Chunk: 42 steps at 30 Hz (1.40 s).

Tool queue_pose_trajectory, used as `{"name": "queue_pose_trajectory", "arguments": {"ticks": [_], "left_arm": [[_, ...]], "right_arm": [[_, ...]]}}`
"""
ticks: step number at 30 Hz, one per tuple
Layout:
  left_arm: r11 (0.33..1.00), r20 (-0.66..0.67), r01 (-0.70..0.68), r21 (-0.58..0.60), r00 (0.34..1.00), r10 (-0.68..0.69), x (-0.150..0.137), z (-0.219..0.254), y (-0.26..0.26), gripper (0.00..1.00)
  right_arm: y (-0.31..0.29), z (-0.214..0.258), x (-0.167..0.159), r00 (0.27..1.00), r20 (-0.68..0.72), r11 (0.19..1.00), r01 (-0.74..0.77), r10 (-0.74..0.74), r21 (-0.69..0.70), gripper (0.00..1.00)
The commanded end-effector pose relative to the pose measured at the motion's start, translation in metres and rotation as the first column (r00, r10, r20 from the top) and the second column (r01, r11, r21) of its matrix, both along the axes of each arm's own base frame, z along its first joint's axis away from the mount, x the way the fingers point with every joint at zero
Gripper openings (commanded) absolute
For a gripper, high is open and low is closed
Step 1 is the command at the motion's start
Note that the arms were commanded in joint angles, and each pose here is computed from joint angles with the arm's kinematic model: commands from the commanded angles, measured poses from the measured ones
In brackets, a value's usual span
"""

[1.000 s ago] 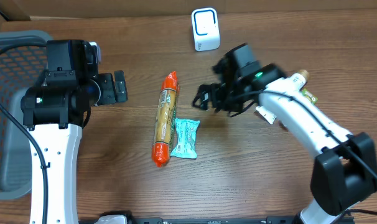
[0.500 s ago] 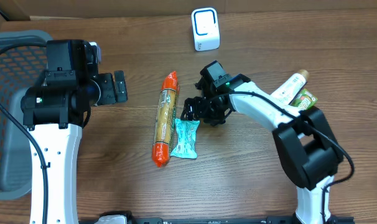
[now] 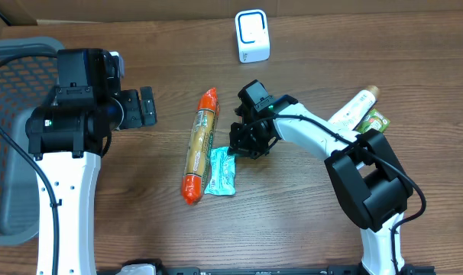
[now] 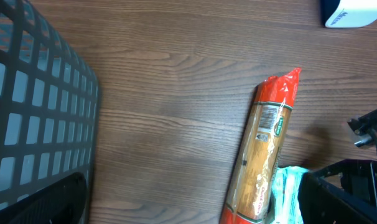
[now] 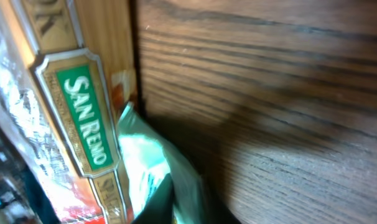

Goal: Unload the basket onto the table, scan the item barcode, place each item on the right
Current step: 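Reach the right gripper to the mint-green packet and grasp it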

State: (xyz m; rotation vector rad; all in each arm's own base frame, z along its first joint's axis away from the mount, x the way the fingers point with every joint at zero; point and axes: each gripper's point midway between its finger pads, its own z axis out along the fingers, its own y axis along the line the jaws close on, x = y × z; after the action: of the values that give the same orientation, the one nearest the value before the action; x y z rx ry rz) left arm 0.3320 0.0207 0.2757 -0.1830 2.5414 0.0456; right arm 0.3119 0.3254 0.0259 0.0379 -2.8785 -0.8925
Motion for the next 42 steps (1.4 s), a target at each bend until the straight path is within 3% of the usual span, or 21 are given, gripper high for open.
{"name": "queue_pose_trajectory", "arguments": {"ticks": [1, 5, 9, 14, 15, 17, 18, 20, 21, 23, 27, 31, 42], "left_arm": [[1.000, 0.016, 0.021, 0.020, 1.000, -0.021, 0.003, 0.006, 0.000, 0.99], [1.000, 0.016, 0.021, 0.020, 1.000, -0.021, 0.003, 0.006, 0.000, 1.00], [1.000, 0.016, 0.021, 0.020, 1.000, -0.021, 0.003, 0.006, 0.000, 0.99], [1.000, 0.016, 0.021, 0.020, 1.000, -0.021, 0.003, 0.006, 0.000, 1.00], [1.000, 0.016, 0.021, 0.020, 1.000, -0.021, 0.003, 0.006, 0.000, 1.00], [1.000, 0.016, 0.021, 0.020, 1.000, -0.021, 0.003, 0.006, 0.000, 0.99], [1.000, 0.016, 0.021, 0.020, 1.000, -0.021, 0.003, 0.006, 0.000, 1.00], [1.000, 0.016, 0.021, 0.020, 1.000, -0.021, 0.003, 0.006, 0.000, 1.00], [1.000, 0.016, 0.021, 0.020, 1.000, -0.021, 0.003, 0.006, 0.000, 0.99], [1.000, 0.016, 0.021, 0.020, 1.000, -0.021, 0.003, 0.006, 0.000, 1.00], [1.000, 0.016, 0.021, 0.020, 1.000, -0.021, 0.003, 0.006, 0.000, 1.00], [1.000, 0.016, 0.021, 0.020, 1.000, -0.021, 0.003, 0.006, 0.000, 1.00], [1.000, 0.016, 0.021, 0.020, 1.000, -0.021, 0.003, 0.006, 0.000, 1.00]], "right_arm": [[-0.001, 0.011, 0.016, 1.000, 0.008, 0.999, 0.021, -0.021, 0.047, 0.04], [-0.025, 0.023, 0.035, 0.997, 0.047, 0.997, 0.059, -0.061, 0.045, 0.04], [-0.069, 0.039, 0.055, 0.980, 0.103, 0.983, 0.174, -0.169, -0.050, 0.04], [-0.086, 0.048, 0.043, 0.973, 0.022, 0.970, 0.231, -0.230, -0.082, 0.04], [-0.085, 0.046, 0.036, 0.975, -0.003, 0.971, 0.220, -0.221, -0.095, 0.15], [-0.086, 0.041, 0.017, 0.986, -0.038, 0.979, 0.156, -0.162, -0.130, 0.58], [-0.088, 0.039, 0.008, 0.994, -0.039, 0.985, 0.098, -0.105, -0.143, 0.70], [-0.098, 0.036, -0.002, 0.999, -0.031, 0.982, 0.012, -0.018, -0.190, 0.71], [-0.103, 0.034, -0.004, 1.000, -0.022, 0.976, -0.018, 0.014, -0.217, 0.71], [-0.115, 0.034, -0.002, 0.998, 0.008, 0.961, -0.056, 0.061, -0.271, 0.52], [-0.113, 0.054, 0.010, 0.983, 0.081, 0.957, -0.141, 0.166, -0.252, 0.34], [-0.101, 0.072, 0.019, 0.960, 0.153, 0.951, -0.195, 0.235, -0.239, 0.04], [-0.068, 0.047, 0.003, 0.879, 0.200, 0.843, -0.314, 0.432, -0.438, 0.04]]}}
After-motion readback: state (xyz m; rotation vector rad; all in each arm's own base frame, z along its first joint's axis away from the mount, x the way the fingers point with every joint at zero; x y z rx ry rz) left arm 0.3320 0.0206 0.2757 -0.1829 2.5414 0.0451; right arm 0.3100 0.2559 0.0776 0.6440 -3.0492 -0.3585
